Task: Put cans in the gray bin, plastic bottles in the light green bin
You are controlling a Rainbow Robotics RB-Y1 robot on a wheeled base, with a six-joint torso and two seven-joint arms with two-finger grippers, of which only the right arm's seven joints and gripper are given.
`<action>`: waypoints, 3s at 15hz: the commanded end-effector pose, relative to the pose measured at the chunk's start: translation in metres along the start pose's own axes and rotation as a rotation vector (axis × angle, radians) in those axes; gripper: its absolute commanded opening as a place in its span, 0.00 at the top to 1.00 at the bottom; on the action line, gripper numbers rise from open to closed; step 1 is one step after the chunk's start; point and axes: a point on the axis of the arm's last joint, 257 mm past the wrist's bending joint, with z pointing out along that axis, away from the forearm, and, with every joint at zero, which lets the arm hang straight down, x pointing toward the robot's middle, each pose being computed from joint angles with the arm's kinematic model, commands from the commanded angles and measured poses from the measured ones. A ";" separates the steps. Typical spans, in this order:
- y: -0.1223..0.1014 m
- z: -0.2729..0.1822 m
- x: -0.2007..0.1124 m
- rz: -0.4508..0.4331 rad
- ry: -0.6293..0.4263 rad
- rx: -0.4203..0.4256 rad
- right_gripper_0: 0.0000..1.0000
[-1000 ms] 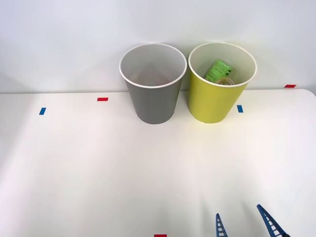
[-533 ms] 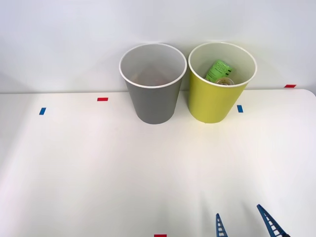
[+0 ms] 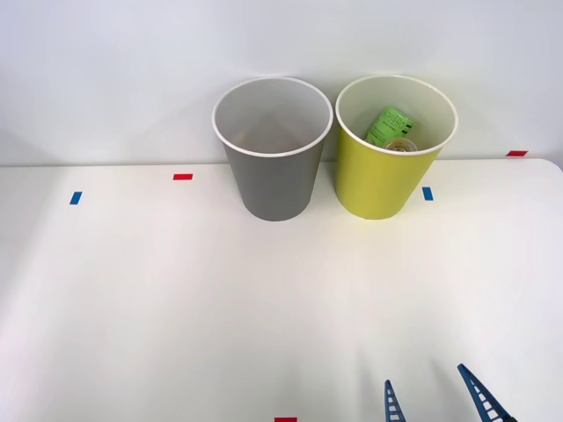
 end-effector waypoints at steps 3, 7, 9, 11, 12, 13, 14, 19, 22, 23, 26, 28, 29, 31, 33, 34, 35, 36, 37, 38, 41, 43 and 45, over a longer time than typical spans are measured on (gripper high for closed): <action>0.000 0.000 0.000 0.000 0.000 0.000 0.00; 0.000 0.000 0.000 0.000 0.000 0.000 0.00; 0.000 0.000 0.000 0.000 0.000 0.000 0.00; 0.000 0.000 0.000 0.000 0.000 0.000 0.00; 0.000 0.000 0.000 0.000 0.000 0.000 0.00; 0.000 0.000 0.000 0.000 0.000 0.000 0.00; 0.000 0.000 0.000 0.000 0.000 0.000 0.00; 0.000 0.000 0.000 0.000 0.000 0.000 0.00; 0.000 0.000 0.000 0.000 0.000 0.000 0.00; 0.000 0.000 0.000 0.000 0.000 0.000 0.00; 0.000 0.000 0.000 0.000 0.000 0.000 0.00; 0.000 0.000 0.000 0.000 0.000 0.000 0.00; 0.000 0.000 0.000 0.000 0.000 0.000 0.00; 0.000 0.000 0.000 0.000 0.000 0.000 0.00; 0.000 0.000 0.000 0.000 0.000 0.000 0.00; 0.000 0.000 0.000 0.000 0.000 0.000 0.00; 0.000 0.000 0.000 0.000 0.000 0.000 0.00; 0.000 0.000 0.000 0.000 0.000 0.000 0.00; 0.000 0.000 0.000 0.000 0.000 0.000 0.00; 0.000 0.000 0.000 0.000 0.000 0.000 0.00; 0.000 0.000 0.000 0.000 0.000 0.000 0.00; 0.000 0.000 0.000 0.000 0.000 0.000 0.00; 0.000 0.000 0.000 0.000 0.000 0.000 0.00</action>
